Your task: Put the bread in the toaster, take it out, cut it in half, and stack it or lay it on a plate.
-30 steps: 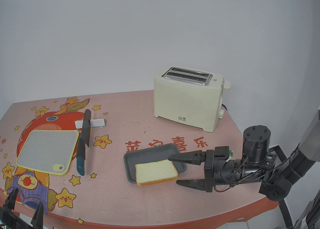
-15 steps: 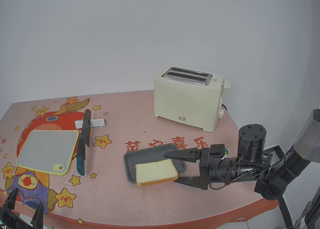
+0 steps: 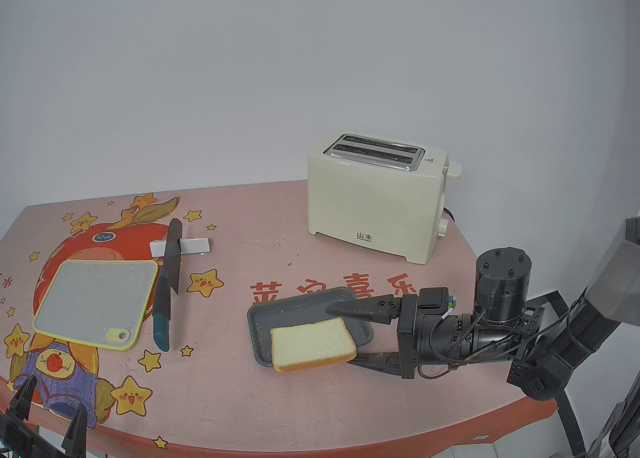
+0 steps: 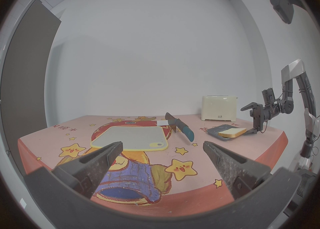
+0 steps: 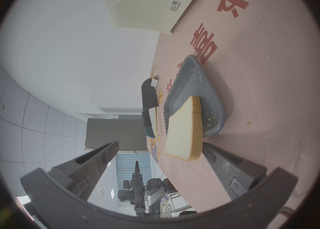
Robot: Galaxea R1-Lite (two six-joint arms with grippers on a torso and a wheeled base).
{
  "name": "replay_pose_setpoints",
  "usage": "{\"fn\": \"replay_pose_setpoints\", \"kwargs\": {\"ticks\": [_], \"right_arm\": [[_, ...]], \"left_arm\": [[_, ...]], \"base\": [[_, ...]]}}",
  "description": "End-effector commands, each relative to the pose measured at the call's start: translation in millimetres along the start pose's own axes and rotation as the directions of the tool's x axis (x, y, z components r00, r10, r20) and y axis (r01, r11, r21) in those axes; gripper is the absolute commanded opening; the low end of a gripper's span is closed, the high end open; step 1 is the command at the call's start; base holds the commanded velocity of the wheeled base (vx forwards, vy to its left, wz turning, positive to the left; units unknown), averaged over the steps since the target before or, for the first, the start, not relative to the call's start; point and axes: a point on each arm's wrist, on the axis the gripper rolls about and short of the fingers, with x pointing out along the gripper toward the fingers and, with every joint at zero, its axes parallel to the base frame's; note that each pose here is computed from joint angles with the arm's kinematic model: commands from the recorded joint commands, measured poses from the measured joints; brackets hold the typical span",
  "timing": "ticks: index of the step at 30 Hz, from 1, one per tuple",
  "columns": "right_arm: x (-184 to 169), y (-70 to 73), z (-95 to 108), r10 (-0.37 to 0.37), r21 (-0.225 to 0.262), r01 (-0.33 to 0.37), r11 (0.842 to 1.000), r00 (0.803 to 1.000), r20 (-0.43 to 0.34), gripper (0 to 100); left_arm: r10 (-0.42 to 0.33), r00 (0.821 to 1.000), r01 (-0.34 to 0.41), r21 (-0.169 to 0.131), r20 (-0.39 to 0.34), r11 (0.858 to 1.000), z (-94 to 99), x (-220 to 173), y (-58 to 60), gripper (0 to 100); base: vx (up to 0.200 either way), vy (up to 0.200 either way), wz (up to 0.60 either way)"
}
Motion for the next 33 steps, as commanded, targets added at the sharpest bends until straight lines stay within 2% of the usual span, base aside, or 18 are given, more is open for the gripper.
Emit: {"fn": "replay_pose_setpoints", "kwargs": {"ticks": [1, 15, 16, 17, 19, 21, 33], "right_arm": [[-1, 1.3, 0, 0.004, -0.003, -0.004, 1.000, 1.000, 0.001, 100], [2, -2.3, -2, -0.009, 0.003, 0.009, 1.000, 1.000, -0.011, 100], [3, -2.9, -2, -0.011, 0.005, 0.011, 1.000, 1.000, -0.011, 0], [3, -3.4, -2, -0.012, 0.007, 0.012, 1.000, 1.000, -0.012, 0], [6, -11.6, -2, -0.035, 0.057, 0.036, 0.998, 0.999, -0.017, 0], [9, -16.2, -2, -0.048, 0.075, 0.050, 0.996, 0.999, -0.020, 0], [8, -15.5, -3, -0.047, 0.076, 0.049, 0.996, 0.999, -0.019, 0]], "left_arm": [[0.000, 1.000, 0.000, 0.000, -0.017, 1.000, -4.5, 1, 0.0, 100], [0.000, 1.000, 0.000, 0.000, -0.017, 1.000, -4.5, 1, 0.0, 100], [0.000, 1.000, 0.000, 0.000, -0.017, 1.000, -4.5, 1, 0.0, 100], [0.000, 1.000, 0.000, 0.000, -0.015, 1.000, -4.4, 1, 0.0, 100], [-0.001, 1.000, 0.001, 0.000, -0.017, 1.000, -4.5, 1, 0.1, 100], [0.000, 1.000, 0.000, 0.000, -0.017, 1.000, -4.5, 1, 0.0, 100], [-0.001, 1.000, 0.001, 0.000, -0.015, 1.000, -4.4, 1, 0.1, 100]], "base": [[0.000, 0.000, 0.00], [0.000, 0.000, 0.00], [0.000, 0.000, 0.00], [0.000, 0.000, 0.00], [0.000, 0.000, 0.00], [0.000, 0.000, 0.00], [0.000, 0.000, 0.00]]}}
